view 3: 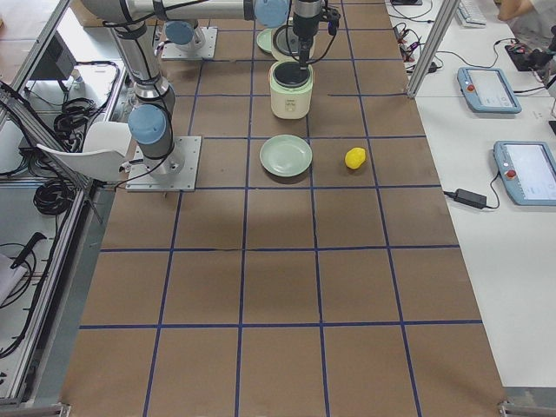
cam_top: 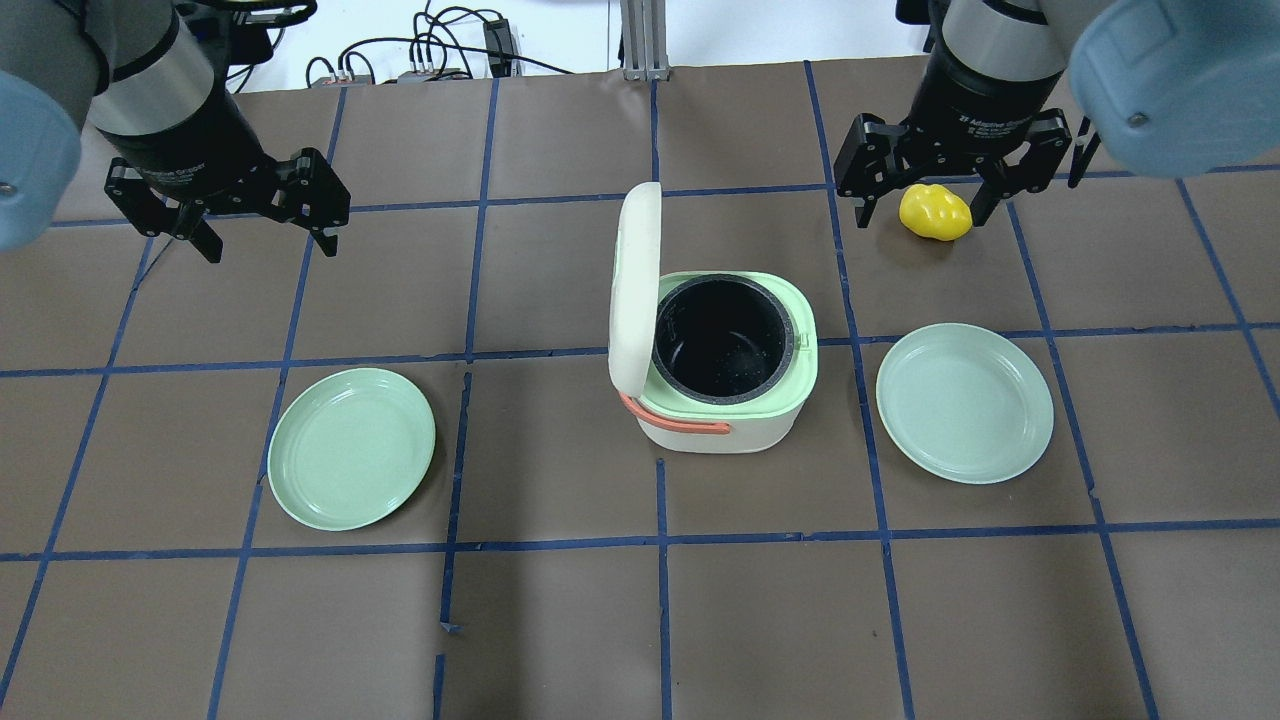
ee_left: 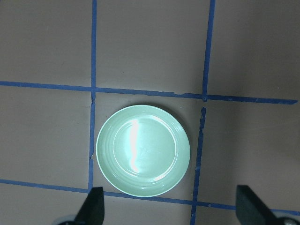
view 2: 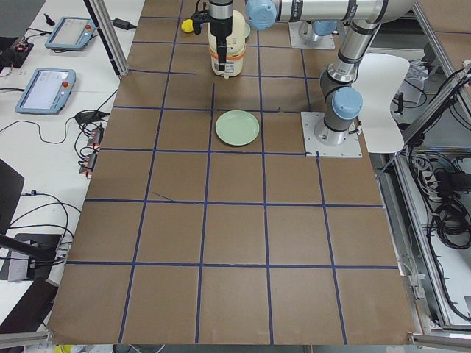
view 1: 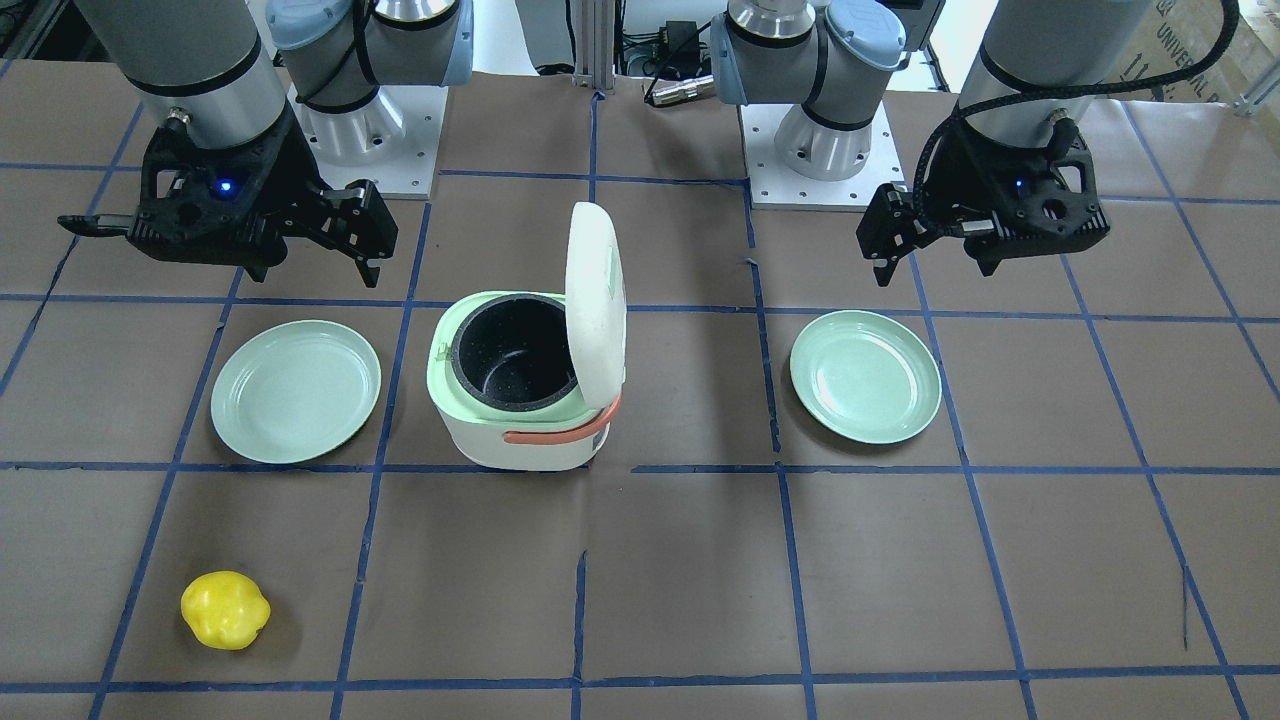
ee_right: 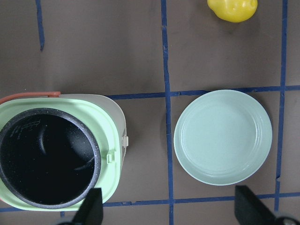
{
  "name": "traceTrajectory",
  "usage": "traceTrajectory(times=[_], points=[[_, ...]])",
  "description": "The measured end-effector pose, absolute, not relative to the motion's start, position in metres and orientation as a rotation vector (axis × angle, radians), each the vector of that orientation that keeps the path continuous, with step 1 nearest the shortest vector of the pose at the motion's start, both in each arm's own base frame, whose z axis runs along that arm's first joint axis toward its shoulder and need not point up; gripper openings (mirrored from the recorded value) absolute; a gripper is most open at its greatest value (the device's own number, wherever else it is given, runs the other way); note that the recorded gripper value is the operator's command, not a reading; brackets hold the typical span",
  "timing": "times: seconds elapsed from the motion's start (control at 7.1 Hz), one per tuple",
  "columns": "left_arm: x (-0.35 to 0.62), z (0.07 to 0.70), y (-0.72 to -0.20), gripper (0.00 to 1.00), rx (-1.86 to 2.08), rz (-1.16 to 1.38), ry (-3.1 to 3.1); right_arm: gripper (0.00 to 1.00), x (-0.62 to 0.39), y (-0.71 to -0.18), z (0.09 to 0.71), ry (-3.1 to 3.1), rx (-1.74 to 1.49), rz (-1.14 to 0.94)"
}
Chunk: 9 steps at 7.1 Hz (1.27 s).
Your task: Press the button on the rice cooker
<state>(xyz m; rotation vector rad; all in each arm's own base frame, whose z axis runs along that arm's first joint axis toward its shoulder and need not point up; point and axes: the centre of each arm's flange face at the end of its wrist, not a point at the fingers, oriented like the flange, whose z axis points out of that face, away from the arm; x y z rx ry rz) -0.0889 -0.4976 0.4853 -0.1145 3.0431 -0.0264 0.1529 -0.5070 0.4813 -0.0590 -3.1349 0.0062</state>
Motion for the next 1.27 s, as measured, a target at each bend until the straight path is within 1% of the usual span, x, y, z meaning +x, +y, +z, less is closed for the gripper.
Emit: traceTrajectory(times=[1.27], points=[[-0.0889, 0.4853, -0.4977, 1.0, -0.115, -0.026, 3.043, 1.0, 0.1524, -0.5045, 0.4837, -3.135, -0.057, 0.006]])
